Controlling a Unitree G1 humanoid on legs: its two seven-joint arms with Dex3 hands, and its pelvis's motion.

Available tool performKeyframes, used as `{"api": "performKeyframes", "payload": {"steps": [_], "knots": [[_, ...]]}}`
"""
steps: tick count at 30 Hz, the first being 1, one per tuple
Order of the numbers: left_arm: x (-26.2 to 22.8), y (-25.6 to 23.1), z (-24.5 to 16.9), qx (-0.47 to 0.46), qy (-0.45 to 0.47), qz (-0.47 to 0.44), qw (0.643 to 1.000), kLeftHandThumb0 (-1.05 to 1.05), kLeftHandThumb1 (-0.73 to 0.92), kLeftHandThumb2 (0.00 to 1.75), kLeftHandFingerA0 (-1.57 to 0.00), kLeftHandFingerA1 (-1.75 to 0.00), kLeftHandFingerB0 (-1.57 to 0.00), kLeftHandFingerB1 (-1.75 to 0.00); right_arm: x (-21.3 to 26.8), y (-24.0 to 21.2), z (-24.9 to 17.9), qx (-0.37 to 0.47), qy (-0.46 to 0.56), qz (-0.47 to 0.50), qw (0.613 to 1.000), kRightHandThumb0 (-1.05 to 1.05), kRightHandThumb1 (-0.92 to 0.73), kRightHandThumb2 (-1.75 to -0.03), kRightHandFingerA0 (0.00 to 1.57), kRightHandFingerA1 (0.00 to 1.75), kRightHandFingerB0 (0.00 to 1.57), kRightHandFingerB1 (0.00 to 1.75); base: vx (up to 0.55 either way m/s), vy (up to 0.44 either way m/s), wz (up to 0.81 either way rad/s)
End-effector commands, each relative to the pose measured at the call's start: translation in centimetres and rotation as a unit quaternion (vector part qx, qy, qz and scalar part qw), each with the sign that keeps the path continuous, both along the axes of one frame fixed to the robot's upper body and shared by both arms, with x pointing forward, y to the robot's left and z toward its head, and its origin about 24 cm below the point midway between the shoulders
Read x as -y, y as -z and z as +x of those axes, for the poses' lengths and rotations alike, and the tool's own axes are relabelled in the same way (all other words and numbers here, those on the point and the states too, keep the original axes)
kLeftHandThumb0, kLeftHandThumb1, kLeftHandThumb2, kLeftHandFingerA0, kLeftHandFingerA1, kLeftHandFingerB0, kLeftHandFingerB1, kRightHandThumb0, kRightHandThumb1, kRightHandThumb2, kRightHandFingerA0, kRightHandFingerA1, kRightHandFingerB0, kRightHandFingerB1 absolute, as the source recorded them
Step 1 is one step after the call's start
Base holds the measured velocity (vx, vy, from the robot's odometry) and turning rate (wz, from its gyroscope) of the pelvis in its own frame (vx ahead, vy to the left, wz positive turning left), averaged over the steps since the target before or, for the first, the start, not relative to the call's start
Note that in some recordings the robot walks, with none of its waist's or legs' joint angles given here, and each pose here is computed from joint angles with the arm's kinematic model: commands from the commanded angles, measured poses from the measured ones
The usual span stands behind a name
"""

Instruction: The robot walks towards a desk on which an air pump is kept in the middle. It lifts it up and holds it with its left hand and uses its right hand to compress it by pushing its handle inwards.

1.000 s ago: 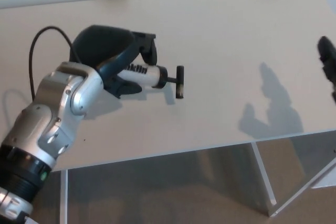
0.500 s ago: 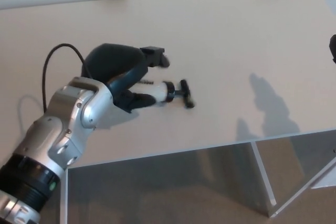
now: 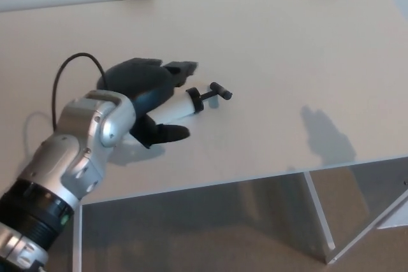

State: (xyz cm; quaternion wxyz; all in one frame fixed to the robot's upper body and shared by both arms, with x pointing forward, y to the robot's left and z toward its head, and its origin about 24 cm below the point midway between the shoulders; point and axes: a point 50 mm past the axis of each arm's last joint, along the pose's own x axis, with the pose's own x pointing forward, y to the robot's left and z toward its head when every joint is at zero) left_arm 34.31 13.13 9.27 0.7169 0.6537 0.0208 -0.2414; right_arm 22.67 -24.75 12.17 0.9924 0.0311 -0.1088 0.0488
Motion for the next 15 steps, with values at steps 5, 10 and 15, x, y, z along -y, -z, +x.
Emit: {"api": "performKeyframes", "payload": {"steps": [5, 10, 15], "knots": [[-3.8, -4.7, -1.3, 0.038, -0.014, -0.009, 0.999, -1.04, 0.66, 1.05, 0.0, 0.0, 0.0, -0.02, 0.6, -1.9, -4.3, 0.033, -0.02, -0.096, 0.995, -0.97, -0.77, -1.19, 0.0, 0.11, 0.0, 0.05, 0.0, 0.0, 0.0], [-5.5, -10.0, -6.8, 0.163, 0.071, -0.068, 0.982, -0.97, 0.79, 0.66, 0.0, 0.0, 0.0, 0.0, 2.0, -2.7, -7.4, 0.046, -0.025, -0.118, 0.992, -0.96, -0.77, -1.17, 0.09, 0.14, 0.08, 0.13, 0.0, 0.0, 0.0], [-7.3, -13.0, -12.0, 0.225, 0.105, -0.092, 0.964, -0.9, 0.72, 0.64, 0.0, 0.0, 0.0, 0.0, 2.8, -3.3, -9.8, 0.054, -0.028, -0.138, 0.989, -0.95, -0.73, -1.15, 0.11, 0.13, 0.11, 0.18, 0.0, 0.0, 0.0]]}}
